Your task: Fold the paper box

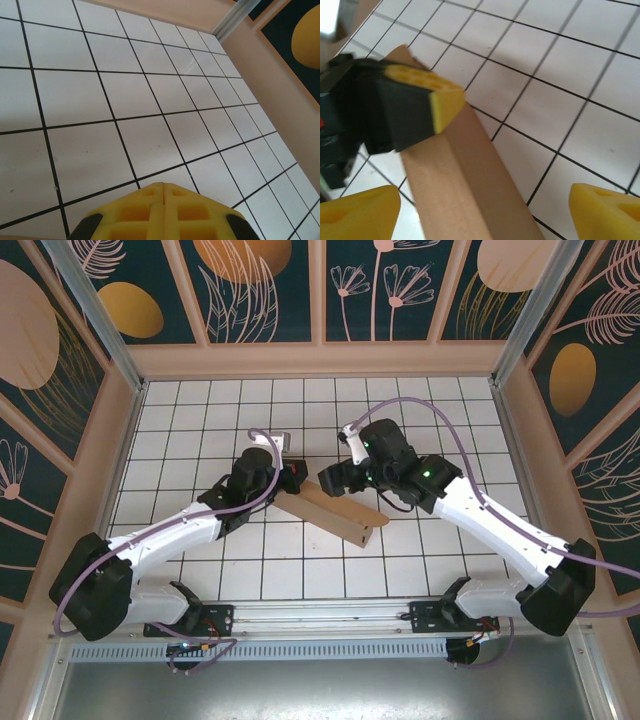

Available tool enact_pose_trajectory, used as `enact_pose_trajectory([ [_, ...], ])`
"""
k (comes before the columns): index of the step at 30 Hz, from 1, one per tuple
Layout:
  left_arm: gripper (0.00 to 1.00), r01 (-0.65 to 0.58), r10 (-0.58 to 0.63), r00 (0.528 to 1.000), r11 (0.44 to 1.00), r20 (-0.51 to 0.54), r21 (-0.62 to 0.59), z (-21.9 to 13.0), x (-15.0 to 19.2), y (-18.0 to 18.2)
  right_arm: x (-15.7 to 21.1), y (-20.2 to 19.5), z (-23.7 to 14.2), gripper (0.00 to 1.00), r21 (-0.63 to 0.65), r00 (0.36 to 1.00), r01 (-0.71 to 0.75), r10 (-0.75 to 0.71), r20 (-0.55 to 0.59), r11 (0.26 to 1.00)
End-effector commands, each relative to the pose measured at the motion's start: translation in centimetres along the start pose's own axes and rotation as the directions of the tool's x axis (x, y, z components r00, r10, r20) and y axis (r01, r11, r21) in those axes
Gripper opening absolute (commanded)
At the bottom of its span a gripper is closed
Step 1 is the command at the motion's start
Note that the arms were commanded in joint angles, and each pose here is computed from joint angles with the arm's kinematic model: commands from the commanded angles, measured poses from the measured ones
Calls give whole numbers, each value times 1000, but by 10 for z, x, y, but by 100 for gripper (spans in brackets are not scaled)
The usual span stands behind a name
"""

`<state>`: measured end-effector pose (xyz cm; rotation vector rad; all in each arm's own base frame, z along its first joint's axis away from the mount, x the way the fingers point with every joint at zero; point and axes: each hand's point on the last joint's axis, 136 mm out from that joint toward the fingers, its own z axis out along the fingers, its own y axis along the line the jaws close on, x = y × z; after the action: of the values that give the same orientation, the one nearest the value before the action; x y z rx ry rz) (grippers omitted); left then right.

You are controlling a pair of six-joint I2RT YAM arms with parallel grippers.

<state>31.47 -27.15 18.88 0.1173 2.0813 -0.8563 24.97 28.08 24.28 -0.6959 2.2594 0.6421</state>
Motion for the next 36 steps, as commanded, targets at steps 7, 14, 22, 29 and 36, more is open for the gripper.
enact_pose_trajectory([
  [7,0,32,-35,999,996,-29,-84,15,14,22,24,23,34,90,-143,928,371,-367,60,917],
  [14,0,35,-38,999,996,-24,-85,17,15,23,47,25,71,87,-225,888,444,-459,-18,867],
  [22,0,29,-30,1000,992,-5,-127,9,8,27,60,16,89,43,-251,810,549,-581,-77,797],
  [29,0,46,-37,998,978,50,-201,-9,-16,30,41,8,98,34,-296,770,604,-638,-24,740],
  [36,2,170,-139,977,966,163,-197,-43,-52,41,29,-3,119,34,-300,679,694,-734,-30,655],
])
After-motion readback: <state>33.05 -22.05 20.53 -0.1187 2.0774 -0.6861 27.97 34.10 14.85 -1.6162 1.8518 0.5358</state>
